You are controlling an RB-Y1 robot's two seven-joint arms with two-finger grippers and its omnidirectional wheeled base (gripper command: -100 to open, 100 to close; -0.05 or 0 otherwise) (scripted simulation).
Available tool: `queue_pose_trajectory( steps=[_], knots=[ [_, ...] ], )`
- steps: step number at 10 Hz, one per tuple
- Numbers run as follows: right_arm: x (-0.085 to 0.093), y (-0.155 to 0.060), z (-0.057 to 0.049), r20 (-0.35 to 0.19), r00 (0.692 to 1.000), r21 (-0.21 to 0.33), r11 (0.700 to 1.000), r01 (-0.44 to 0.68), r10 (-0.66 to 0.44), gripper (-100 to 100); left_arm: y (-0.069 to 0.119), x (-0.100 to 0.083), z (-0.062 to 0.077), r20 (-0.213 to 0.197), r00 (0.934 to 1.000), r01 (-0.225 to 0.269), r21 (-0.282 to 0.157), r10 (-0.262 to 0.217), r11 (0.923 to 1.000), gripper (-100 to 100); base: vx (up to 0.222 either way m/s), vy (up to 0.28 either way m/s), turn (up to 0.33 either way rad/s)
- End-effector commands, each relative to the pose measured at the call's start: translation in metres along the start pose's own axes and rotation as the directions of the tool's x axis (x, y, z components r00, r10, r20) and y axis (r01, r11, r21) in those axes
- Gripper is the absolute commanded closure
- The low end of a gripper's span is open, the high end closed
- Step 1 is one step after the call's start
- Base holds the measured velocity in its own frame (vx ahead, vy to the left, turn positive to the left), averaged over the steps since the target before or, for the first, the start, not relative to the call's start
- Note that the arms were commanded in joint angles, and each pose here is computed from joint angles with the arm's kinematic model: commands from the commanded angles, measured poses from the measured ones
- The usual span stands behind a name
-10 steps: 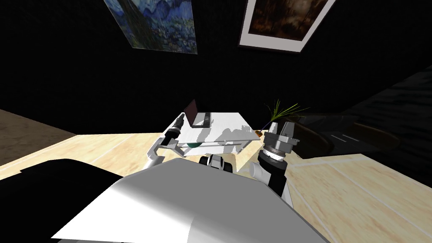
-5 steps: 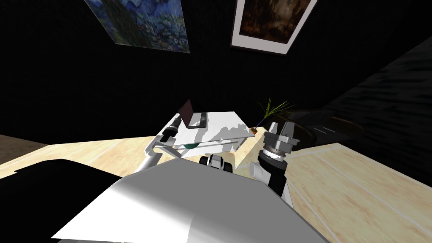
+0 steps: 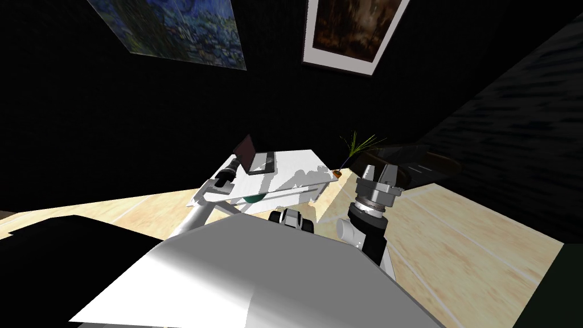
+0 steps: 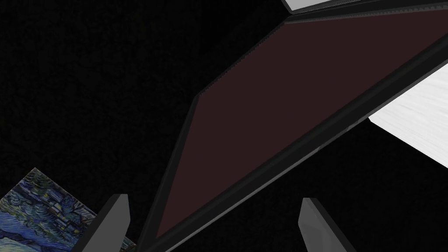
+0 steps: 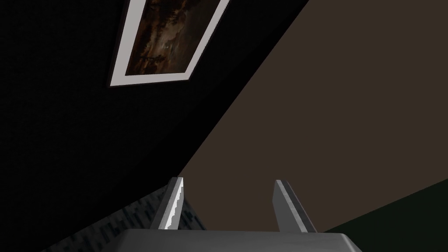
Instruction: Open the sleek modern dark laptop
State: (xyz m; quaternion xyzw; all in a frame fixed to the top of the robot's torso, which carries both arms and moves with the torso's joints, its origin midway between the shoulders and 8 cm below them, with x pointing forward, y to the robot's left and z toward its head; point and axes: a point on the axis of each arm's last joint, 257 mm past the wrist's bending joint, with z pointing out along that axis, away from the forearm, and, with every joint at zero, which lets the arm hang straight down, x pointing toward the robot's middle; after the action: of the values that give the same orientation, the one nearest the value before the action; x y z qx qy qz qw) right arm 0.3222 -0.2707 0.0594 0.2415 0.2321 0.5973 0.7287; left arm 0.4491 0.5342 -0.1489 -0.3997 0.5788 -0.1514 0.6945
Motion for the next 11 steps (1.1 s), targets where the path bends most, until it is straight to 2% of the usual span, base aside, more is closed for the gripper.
queue_pose_trajectory(
  steps=[1,2,3,5,7,9,11],
  knots=[
    [0.000,0.000,0.000,0.000,1.000,0.000,1.000,0.000,0.000,0,0.001,0.000,0.001,0.001,1.0000,-0.003,-0.005,0.003,1.0000,-100,0.000,0.000,0.000],
    [0.000,0.000,0.000,0.000,1.000,0.000,1.000,0.000,0.000,0,0.001,0.000,0.000,0.001,1.0000,-0.003,-0.005,0.003,1.0000,100,0.000,0.000,0.000],
    [0.000,0.000,0.000,0.000,1.000,0.000,1.000,0.000,0.000,0,0.006,-0.001,-0.003,0.000,0.9967,-0.081,-0.008,0.081,0.9967,100,0.027,-0.055,-0.005],
    [0.000,0.000,0.000,0.000,1.000,0.000,1.000,0.000,0.000,0,0.009,-0.002,-0.006,-0.001,0.9872,-0.159,-0.009,0.159,0.9872,100,0.066,-0.095,0.009],
    [0.000,0.000,0.000,0.000,1.000,0.000,1.000,0.000,0.000,0,0.013,-0.003,-0.010,-0.003,0.9717,-0.236,-0.010,0.236,0.9716,100,0.052,-0.087,-0.008],
    [0.000,0.000,0.000,0.000,1.000,0.000,1.000,0.000,0.000,0,0.016,-0.003,-0.013,-0.005,0.9501,-0.312,-0.009,0.312,0.9501,100,0.056,-0.084,-0.002],
    [0.000,0.000,0.000,0.000,1.000,0.000,1.000,0.000,0.000,0,0.020,-0.003,-0.017,-0.009,0.9227,-0.385,-0.008,0.385,0.9227,100,0.048,-0.073,0.006]
  ],
)
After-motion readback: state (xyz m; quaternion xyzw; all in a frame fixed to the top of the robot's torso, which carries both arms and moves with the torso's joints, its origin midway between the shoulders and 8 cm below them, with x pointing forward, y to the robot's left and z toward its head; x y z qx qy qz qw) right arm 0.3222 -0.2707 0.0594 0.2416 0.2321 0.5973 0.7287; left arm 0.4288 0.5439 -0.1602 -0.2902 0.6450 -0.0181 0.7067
